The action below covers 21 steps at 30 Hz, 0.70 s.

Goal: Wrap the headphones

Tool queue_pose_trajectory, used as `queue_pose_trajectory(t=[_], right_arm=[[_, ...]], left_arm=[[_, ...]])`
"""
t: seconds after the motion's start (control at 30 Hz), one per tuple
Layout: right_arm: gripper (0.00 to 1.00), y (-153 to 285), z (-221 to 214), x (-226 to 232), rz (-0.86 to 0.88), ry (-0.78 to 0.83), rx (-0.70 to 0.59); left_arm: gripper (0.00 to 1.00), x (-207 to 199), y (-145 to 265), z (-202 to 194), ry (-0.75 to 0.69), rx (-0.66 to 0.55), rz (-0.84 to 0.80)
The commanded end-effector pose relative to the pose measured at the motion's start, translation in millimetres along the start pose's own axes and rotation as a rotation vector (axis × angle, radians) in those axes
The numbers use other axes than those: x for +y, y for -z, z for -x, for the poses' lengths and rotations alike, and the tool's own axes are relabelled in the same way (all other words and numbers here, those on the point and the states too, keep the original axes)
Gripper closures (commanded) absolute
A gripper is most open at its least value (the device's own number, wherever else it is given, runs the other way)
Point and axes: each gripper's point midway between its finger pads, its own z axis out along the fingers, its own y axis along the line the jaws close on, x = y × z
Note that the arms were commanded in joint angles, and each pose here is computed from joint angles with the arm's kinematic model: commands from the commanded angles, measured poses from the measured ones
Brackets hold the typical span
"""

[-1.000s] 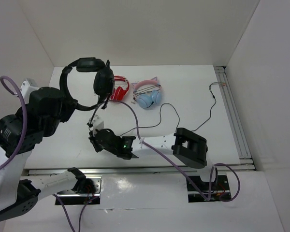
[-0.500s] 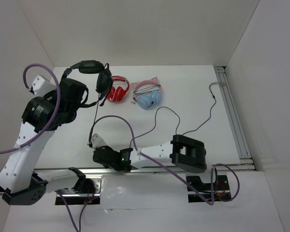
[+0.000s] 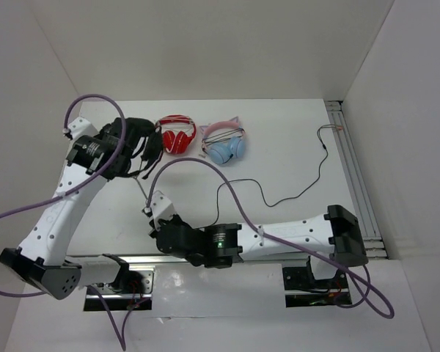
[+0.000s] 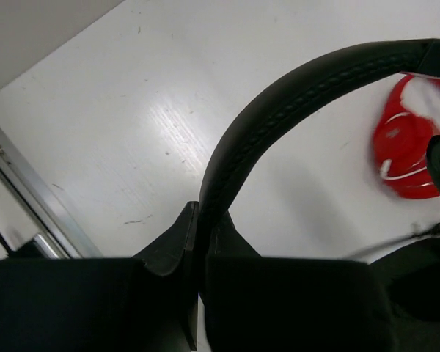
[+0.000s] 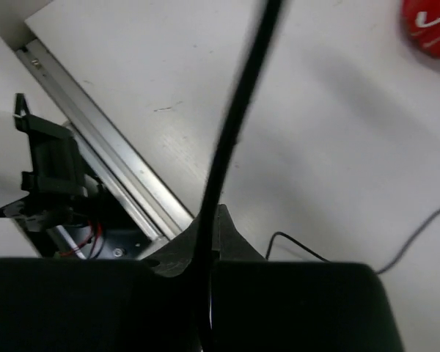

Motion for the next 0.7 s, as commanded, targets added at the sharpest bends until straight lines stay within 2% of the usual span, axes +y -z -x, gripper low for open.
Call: queue_pose_trajectory(t=[0.0, 0.2, 0.33, 0.4, 0.5, 0.67], right_arm=[[1.0, 32, 18, -50, -0.216, 0.07, -0.02], [1.0, 70, 42, -120, -0.485, 0.138, -0.044], [1.0, 83, 60, -168, -0.569, 0.094, -0.057], [1.0, 88, 69, -174, -0.528, 0.059, -0.076], [1.0, 91, 83, -170, -0.473, 0.023, -0.098], [1.0, 90, 75, -161, -0.465, 0.039, -0.092]], left_arm=[[1.0, -11, -12, -12, -0.149, 0.017, -0.039], [1.0, -40, -20, -63, -0.478, 0.147, -0.301], [1.0, -38, -19, -85, -0.566, 0.171, -0.379], [1.0, -36, -22, -87, -0.601, 0.153, -0.367], [1.0, -33, -27, -88, -0.581, 0.164, -0.331], [1.0, -55, -8, -74, -0.406, 0.264, -0.452]])
